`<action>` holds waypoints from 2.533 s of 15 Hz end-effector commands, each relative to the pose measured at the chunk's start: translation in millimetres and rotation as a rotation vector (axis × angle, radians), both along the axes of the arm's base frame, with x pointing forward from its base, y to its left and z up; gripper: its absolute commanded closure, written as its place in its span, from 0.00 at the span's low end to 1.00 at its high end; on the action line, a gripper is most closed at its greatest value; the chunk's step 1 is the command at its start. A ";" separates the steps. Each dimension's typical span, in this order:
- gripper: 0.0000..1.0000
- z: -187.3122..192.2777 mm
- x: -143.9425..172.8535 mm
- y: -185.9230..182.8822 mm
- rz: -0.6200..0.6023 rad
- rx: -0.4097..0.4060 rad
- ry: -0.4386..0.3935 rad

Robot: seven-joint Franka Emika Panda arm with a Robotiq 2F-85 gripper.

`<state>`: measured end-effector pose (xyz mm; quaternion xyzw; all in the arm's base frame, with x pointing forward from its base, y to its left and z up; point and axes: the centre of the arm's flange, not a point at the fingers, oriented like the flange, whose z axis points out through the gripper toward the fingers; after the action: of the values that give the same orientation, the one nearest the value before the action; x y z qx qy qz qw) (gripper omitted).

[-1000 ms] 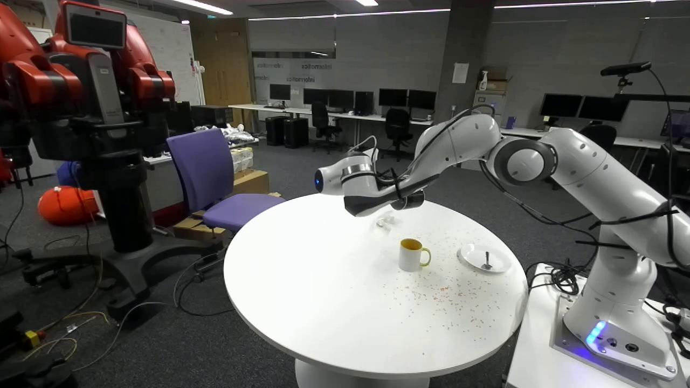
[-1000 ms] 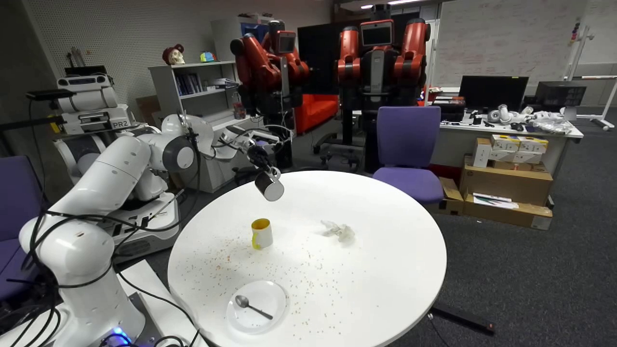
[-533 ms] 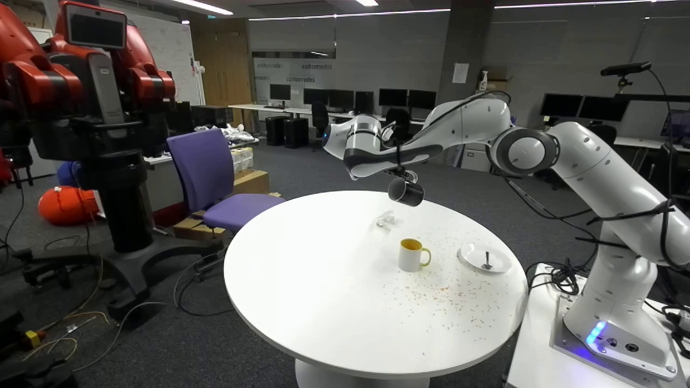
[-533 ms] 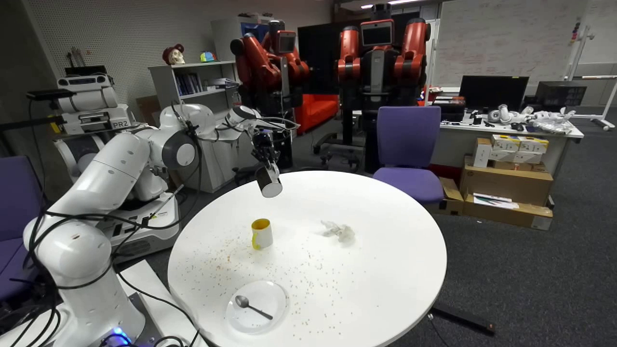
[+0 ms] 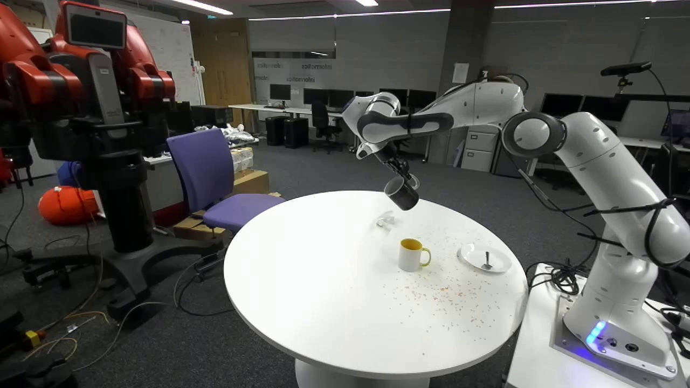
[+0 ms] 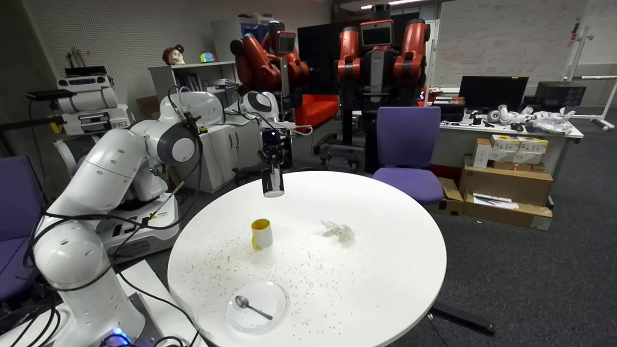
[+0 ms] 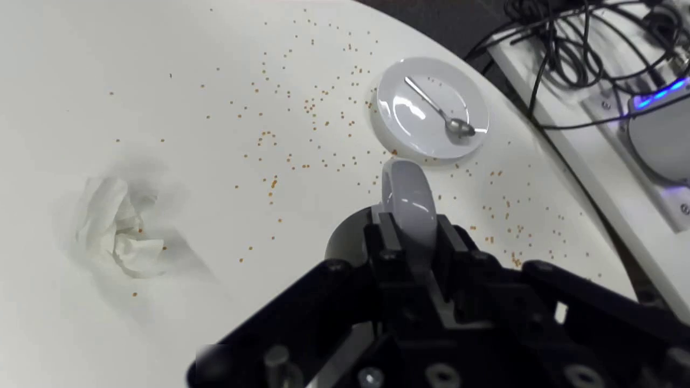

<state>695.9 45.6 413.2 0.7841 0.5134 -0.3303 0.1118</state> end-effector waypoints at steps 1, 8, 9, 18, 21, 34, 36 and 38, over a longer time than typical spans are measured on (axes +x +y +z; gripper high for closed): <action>0.95 -1.8 -56.9 -31.5 -0.117 0.074 -0.154; 0.95 -35.8 -71.3 -62.0 -0.358 0.170 -0.471; 0.95 -42.4 -71.6 -63.7 -0.385 0.176 -0.518; 0.95 -105.8 -105.4 -77.9 -0.675 0.198 -0.891; 0.95 -125.0 -132.3 -87.0 -0.794 0.224 -0.997; 0.95 -41.5 -208.3 -176.6 -0.937 0.281 -1.159; 0.95 -43.9 -190.0 -170.1 -0.946 0.372 -1.136; 0.95 -59.4 -176.7 -154.0 -0.972 0.487 -1.090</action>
<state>493.7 -115.9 356.5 0.9773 0.0198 0.1954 0.0796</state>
